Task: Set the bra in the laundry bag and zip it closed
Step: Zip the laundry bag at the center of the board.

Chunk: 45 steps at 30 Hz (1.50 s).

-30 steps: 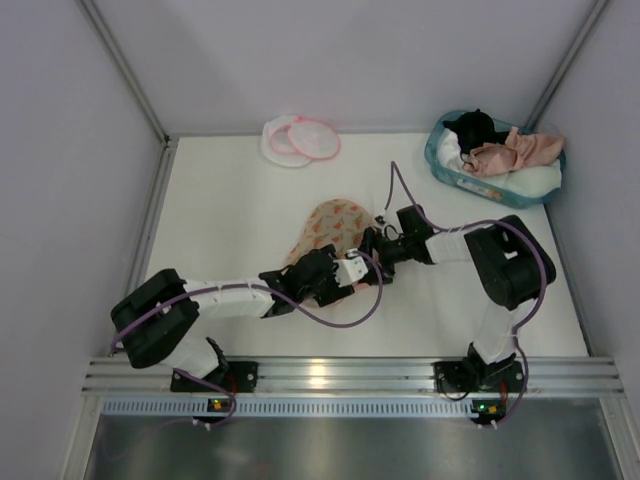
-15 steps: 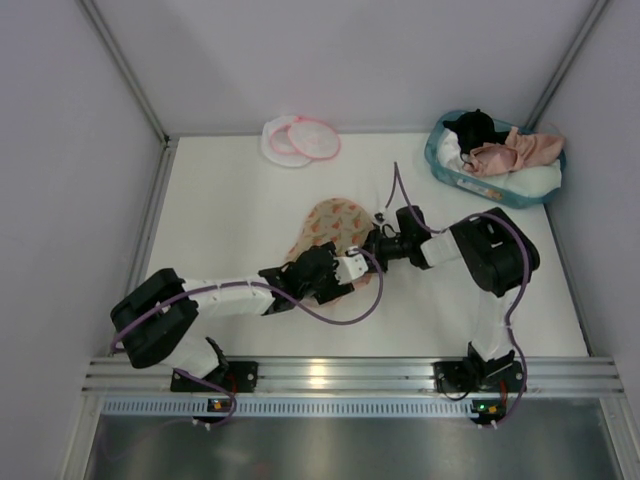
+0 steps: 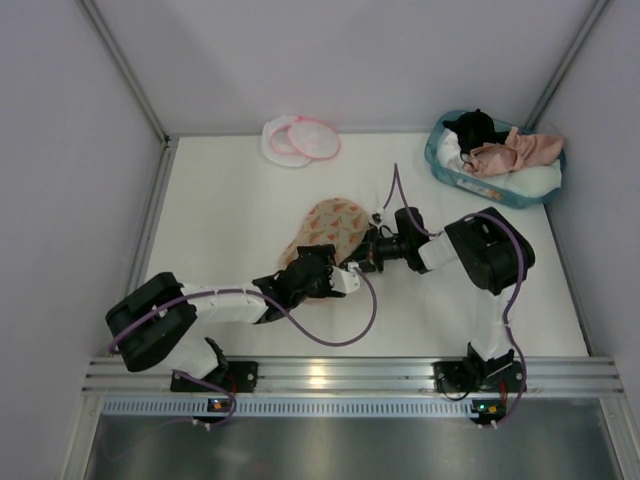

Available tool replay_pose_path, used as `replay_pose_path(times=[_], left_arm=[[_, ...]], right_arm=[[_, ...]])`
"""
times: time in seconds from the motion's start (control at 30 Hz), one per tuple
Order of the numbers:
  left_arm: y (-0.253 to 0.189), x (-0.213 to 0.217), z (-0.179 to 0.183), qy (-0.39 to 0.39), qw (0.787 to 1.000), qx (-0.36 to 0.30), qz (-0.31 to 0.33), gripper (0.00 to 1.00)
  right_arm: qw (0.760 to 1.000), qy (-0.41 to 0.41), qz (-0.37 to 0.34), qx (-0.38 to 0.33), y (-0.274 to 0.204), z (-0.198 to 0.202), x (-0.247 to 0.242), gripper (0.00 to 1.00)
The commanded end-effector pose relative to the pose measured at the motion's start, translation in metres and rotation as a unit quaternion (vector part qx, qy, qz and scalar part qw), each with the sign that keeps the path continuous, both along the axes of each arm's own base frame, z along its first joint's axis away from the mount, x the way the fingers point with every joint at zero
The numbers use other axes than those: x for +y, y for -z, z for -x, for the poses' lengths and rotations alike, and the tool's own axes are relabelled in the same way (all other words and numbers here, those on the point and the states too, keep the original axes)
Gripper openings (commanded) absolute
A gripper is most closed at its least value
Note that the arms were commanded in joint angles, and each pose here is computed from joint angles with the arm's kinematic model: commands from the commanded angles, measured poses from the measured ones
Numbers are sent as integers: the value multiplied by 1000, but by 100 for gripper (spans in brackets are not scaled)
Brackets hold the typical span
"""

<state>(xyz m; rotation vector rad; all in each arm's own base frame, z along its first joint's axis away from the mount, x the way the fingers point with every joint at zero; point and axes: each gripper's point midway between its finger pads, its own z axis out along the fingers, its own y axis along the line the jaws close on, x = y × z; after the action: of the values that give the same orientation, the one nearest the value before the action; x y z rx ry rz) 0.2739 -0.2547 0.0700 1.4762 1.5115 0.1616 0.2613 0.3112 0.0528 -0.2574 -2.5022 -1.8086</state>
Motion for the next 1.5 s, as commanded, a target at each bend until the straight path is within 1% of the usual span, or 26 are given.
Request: replay_pose_path(times=[0.0, 0.07, 0.17, 0.2, 0.23, 0.37, 0.4, 0.47, 0.5, 0.53, 0.6, 0.63, 0.67, 0.73, 0.77, 0.93, 1.0, 1.13, 1.2, 1.27, 1.43, 1.47], left_arm=[[-30, -10, -24, 1, 996, -86, 17, 85], [-32, -16, -28, 3, 995, -99, 21, 86], [-25, -18, -35, 6, 993, -117, -2, 87], [-27, -20, -38, 6, 992, -127, 1, 87], [-14, -20, -39, 6, 992, -122, -14, 88], [5, -10, -43, -7, 991, -125, -57, 91], [7, -8, -42, -9, 991, -123, -59, 92], [-2, -6, -37, -7, 991, -124, -42, 94], [4, -2, -30, 1, 992, -113, -49, 94], [-1, 1, -23, 7, 993, -107, -50, 95], [3, 0, -5, 29, 995, -81, -46, 95], [-9, -2, 0, 35, 996, -81, -30, 95], [-1, 1, 10, 44, 997, -58, -40, 95], [-8, -1, 19, 58, 997, -50, -24, 96], [-4, 2, 24, 62, 997, -40, -30, 96], [-8, 5, 33, 71, 997, -26, -16, 96], [-1, 9, 42, 79, 997, 0, -25, 96], [-2, 10, 58, 92, 994, 47, -21, 94], [-7, 10, 62, 85, 994, 66, -7, 93], [-11, 14, 67, 78, 994, 78, -1, 93], [-35, 15, 69, 75, 994, 70, 27, 92], [-33, 18, 74, 72, 994, 84, 24, 91]], right_arm=[[997, -60, -39, -16, -21, 26, 13, 0], [997, -66, -34, -14, -19, 29, 13, 0], [996, -78, -34, -10, -17, 35, 16, 0], [996, -84, -36, -9, -18, 38, 18, 0], [996, -85, -37, -9, -19, 38, 19, 0], [995, -87, -41, -8, -23, 37, 20, 0], [996, -85, -40, -7, -23, 36, 19, 0], [996, -78, -39, -8, -22, 32, 17, 0], [996, -75, -37, -7, -21, 30, 15, 0], [997, -73, -36, -8, -21, 29, 14, 0], [997, -70, -35, -10, -20, 27, 14, 0], [997, -69, -34, -8, -20, 26, 13, 0], [997, -68, -35, -10, -20, 24, 14, 0], [997, -67, -34, -10, -20, 23, 14, 0], [997, -67, -33, -8, -19, 22, 14, 0], [997, -68, -31, -12, -20, 20, 14, 0], [997, -68, -30, -14, -21, 20, 14, 0], [997, -67, -27, -14, -22, 19, 12, 0], [997, -67, -26, -13, -21, 19, 12, 0], [997, -68, -26, -12, -21, 20, 12, 0], [997, -67, -24, -12, -21, 20, 11, 0], [997, -66, -24, -12, -22, 20, 11, 0]])
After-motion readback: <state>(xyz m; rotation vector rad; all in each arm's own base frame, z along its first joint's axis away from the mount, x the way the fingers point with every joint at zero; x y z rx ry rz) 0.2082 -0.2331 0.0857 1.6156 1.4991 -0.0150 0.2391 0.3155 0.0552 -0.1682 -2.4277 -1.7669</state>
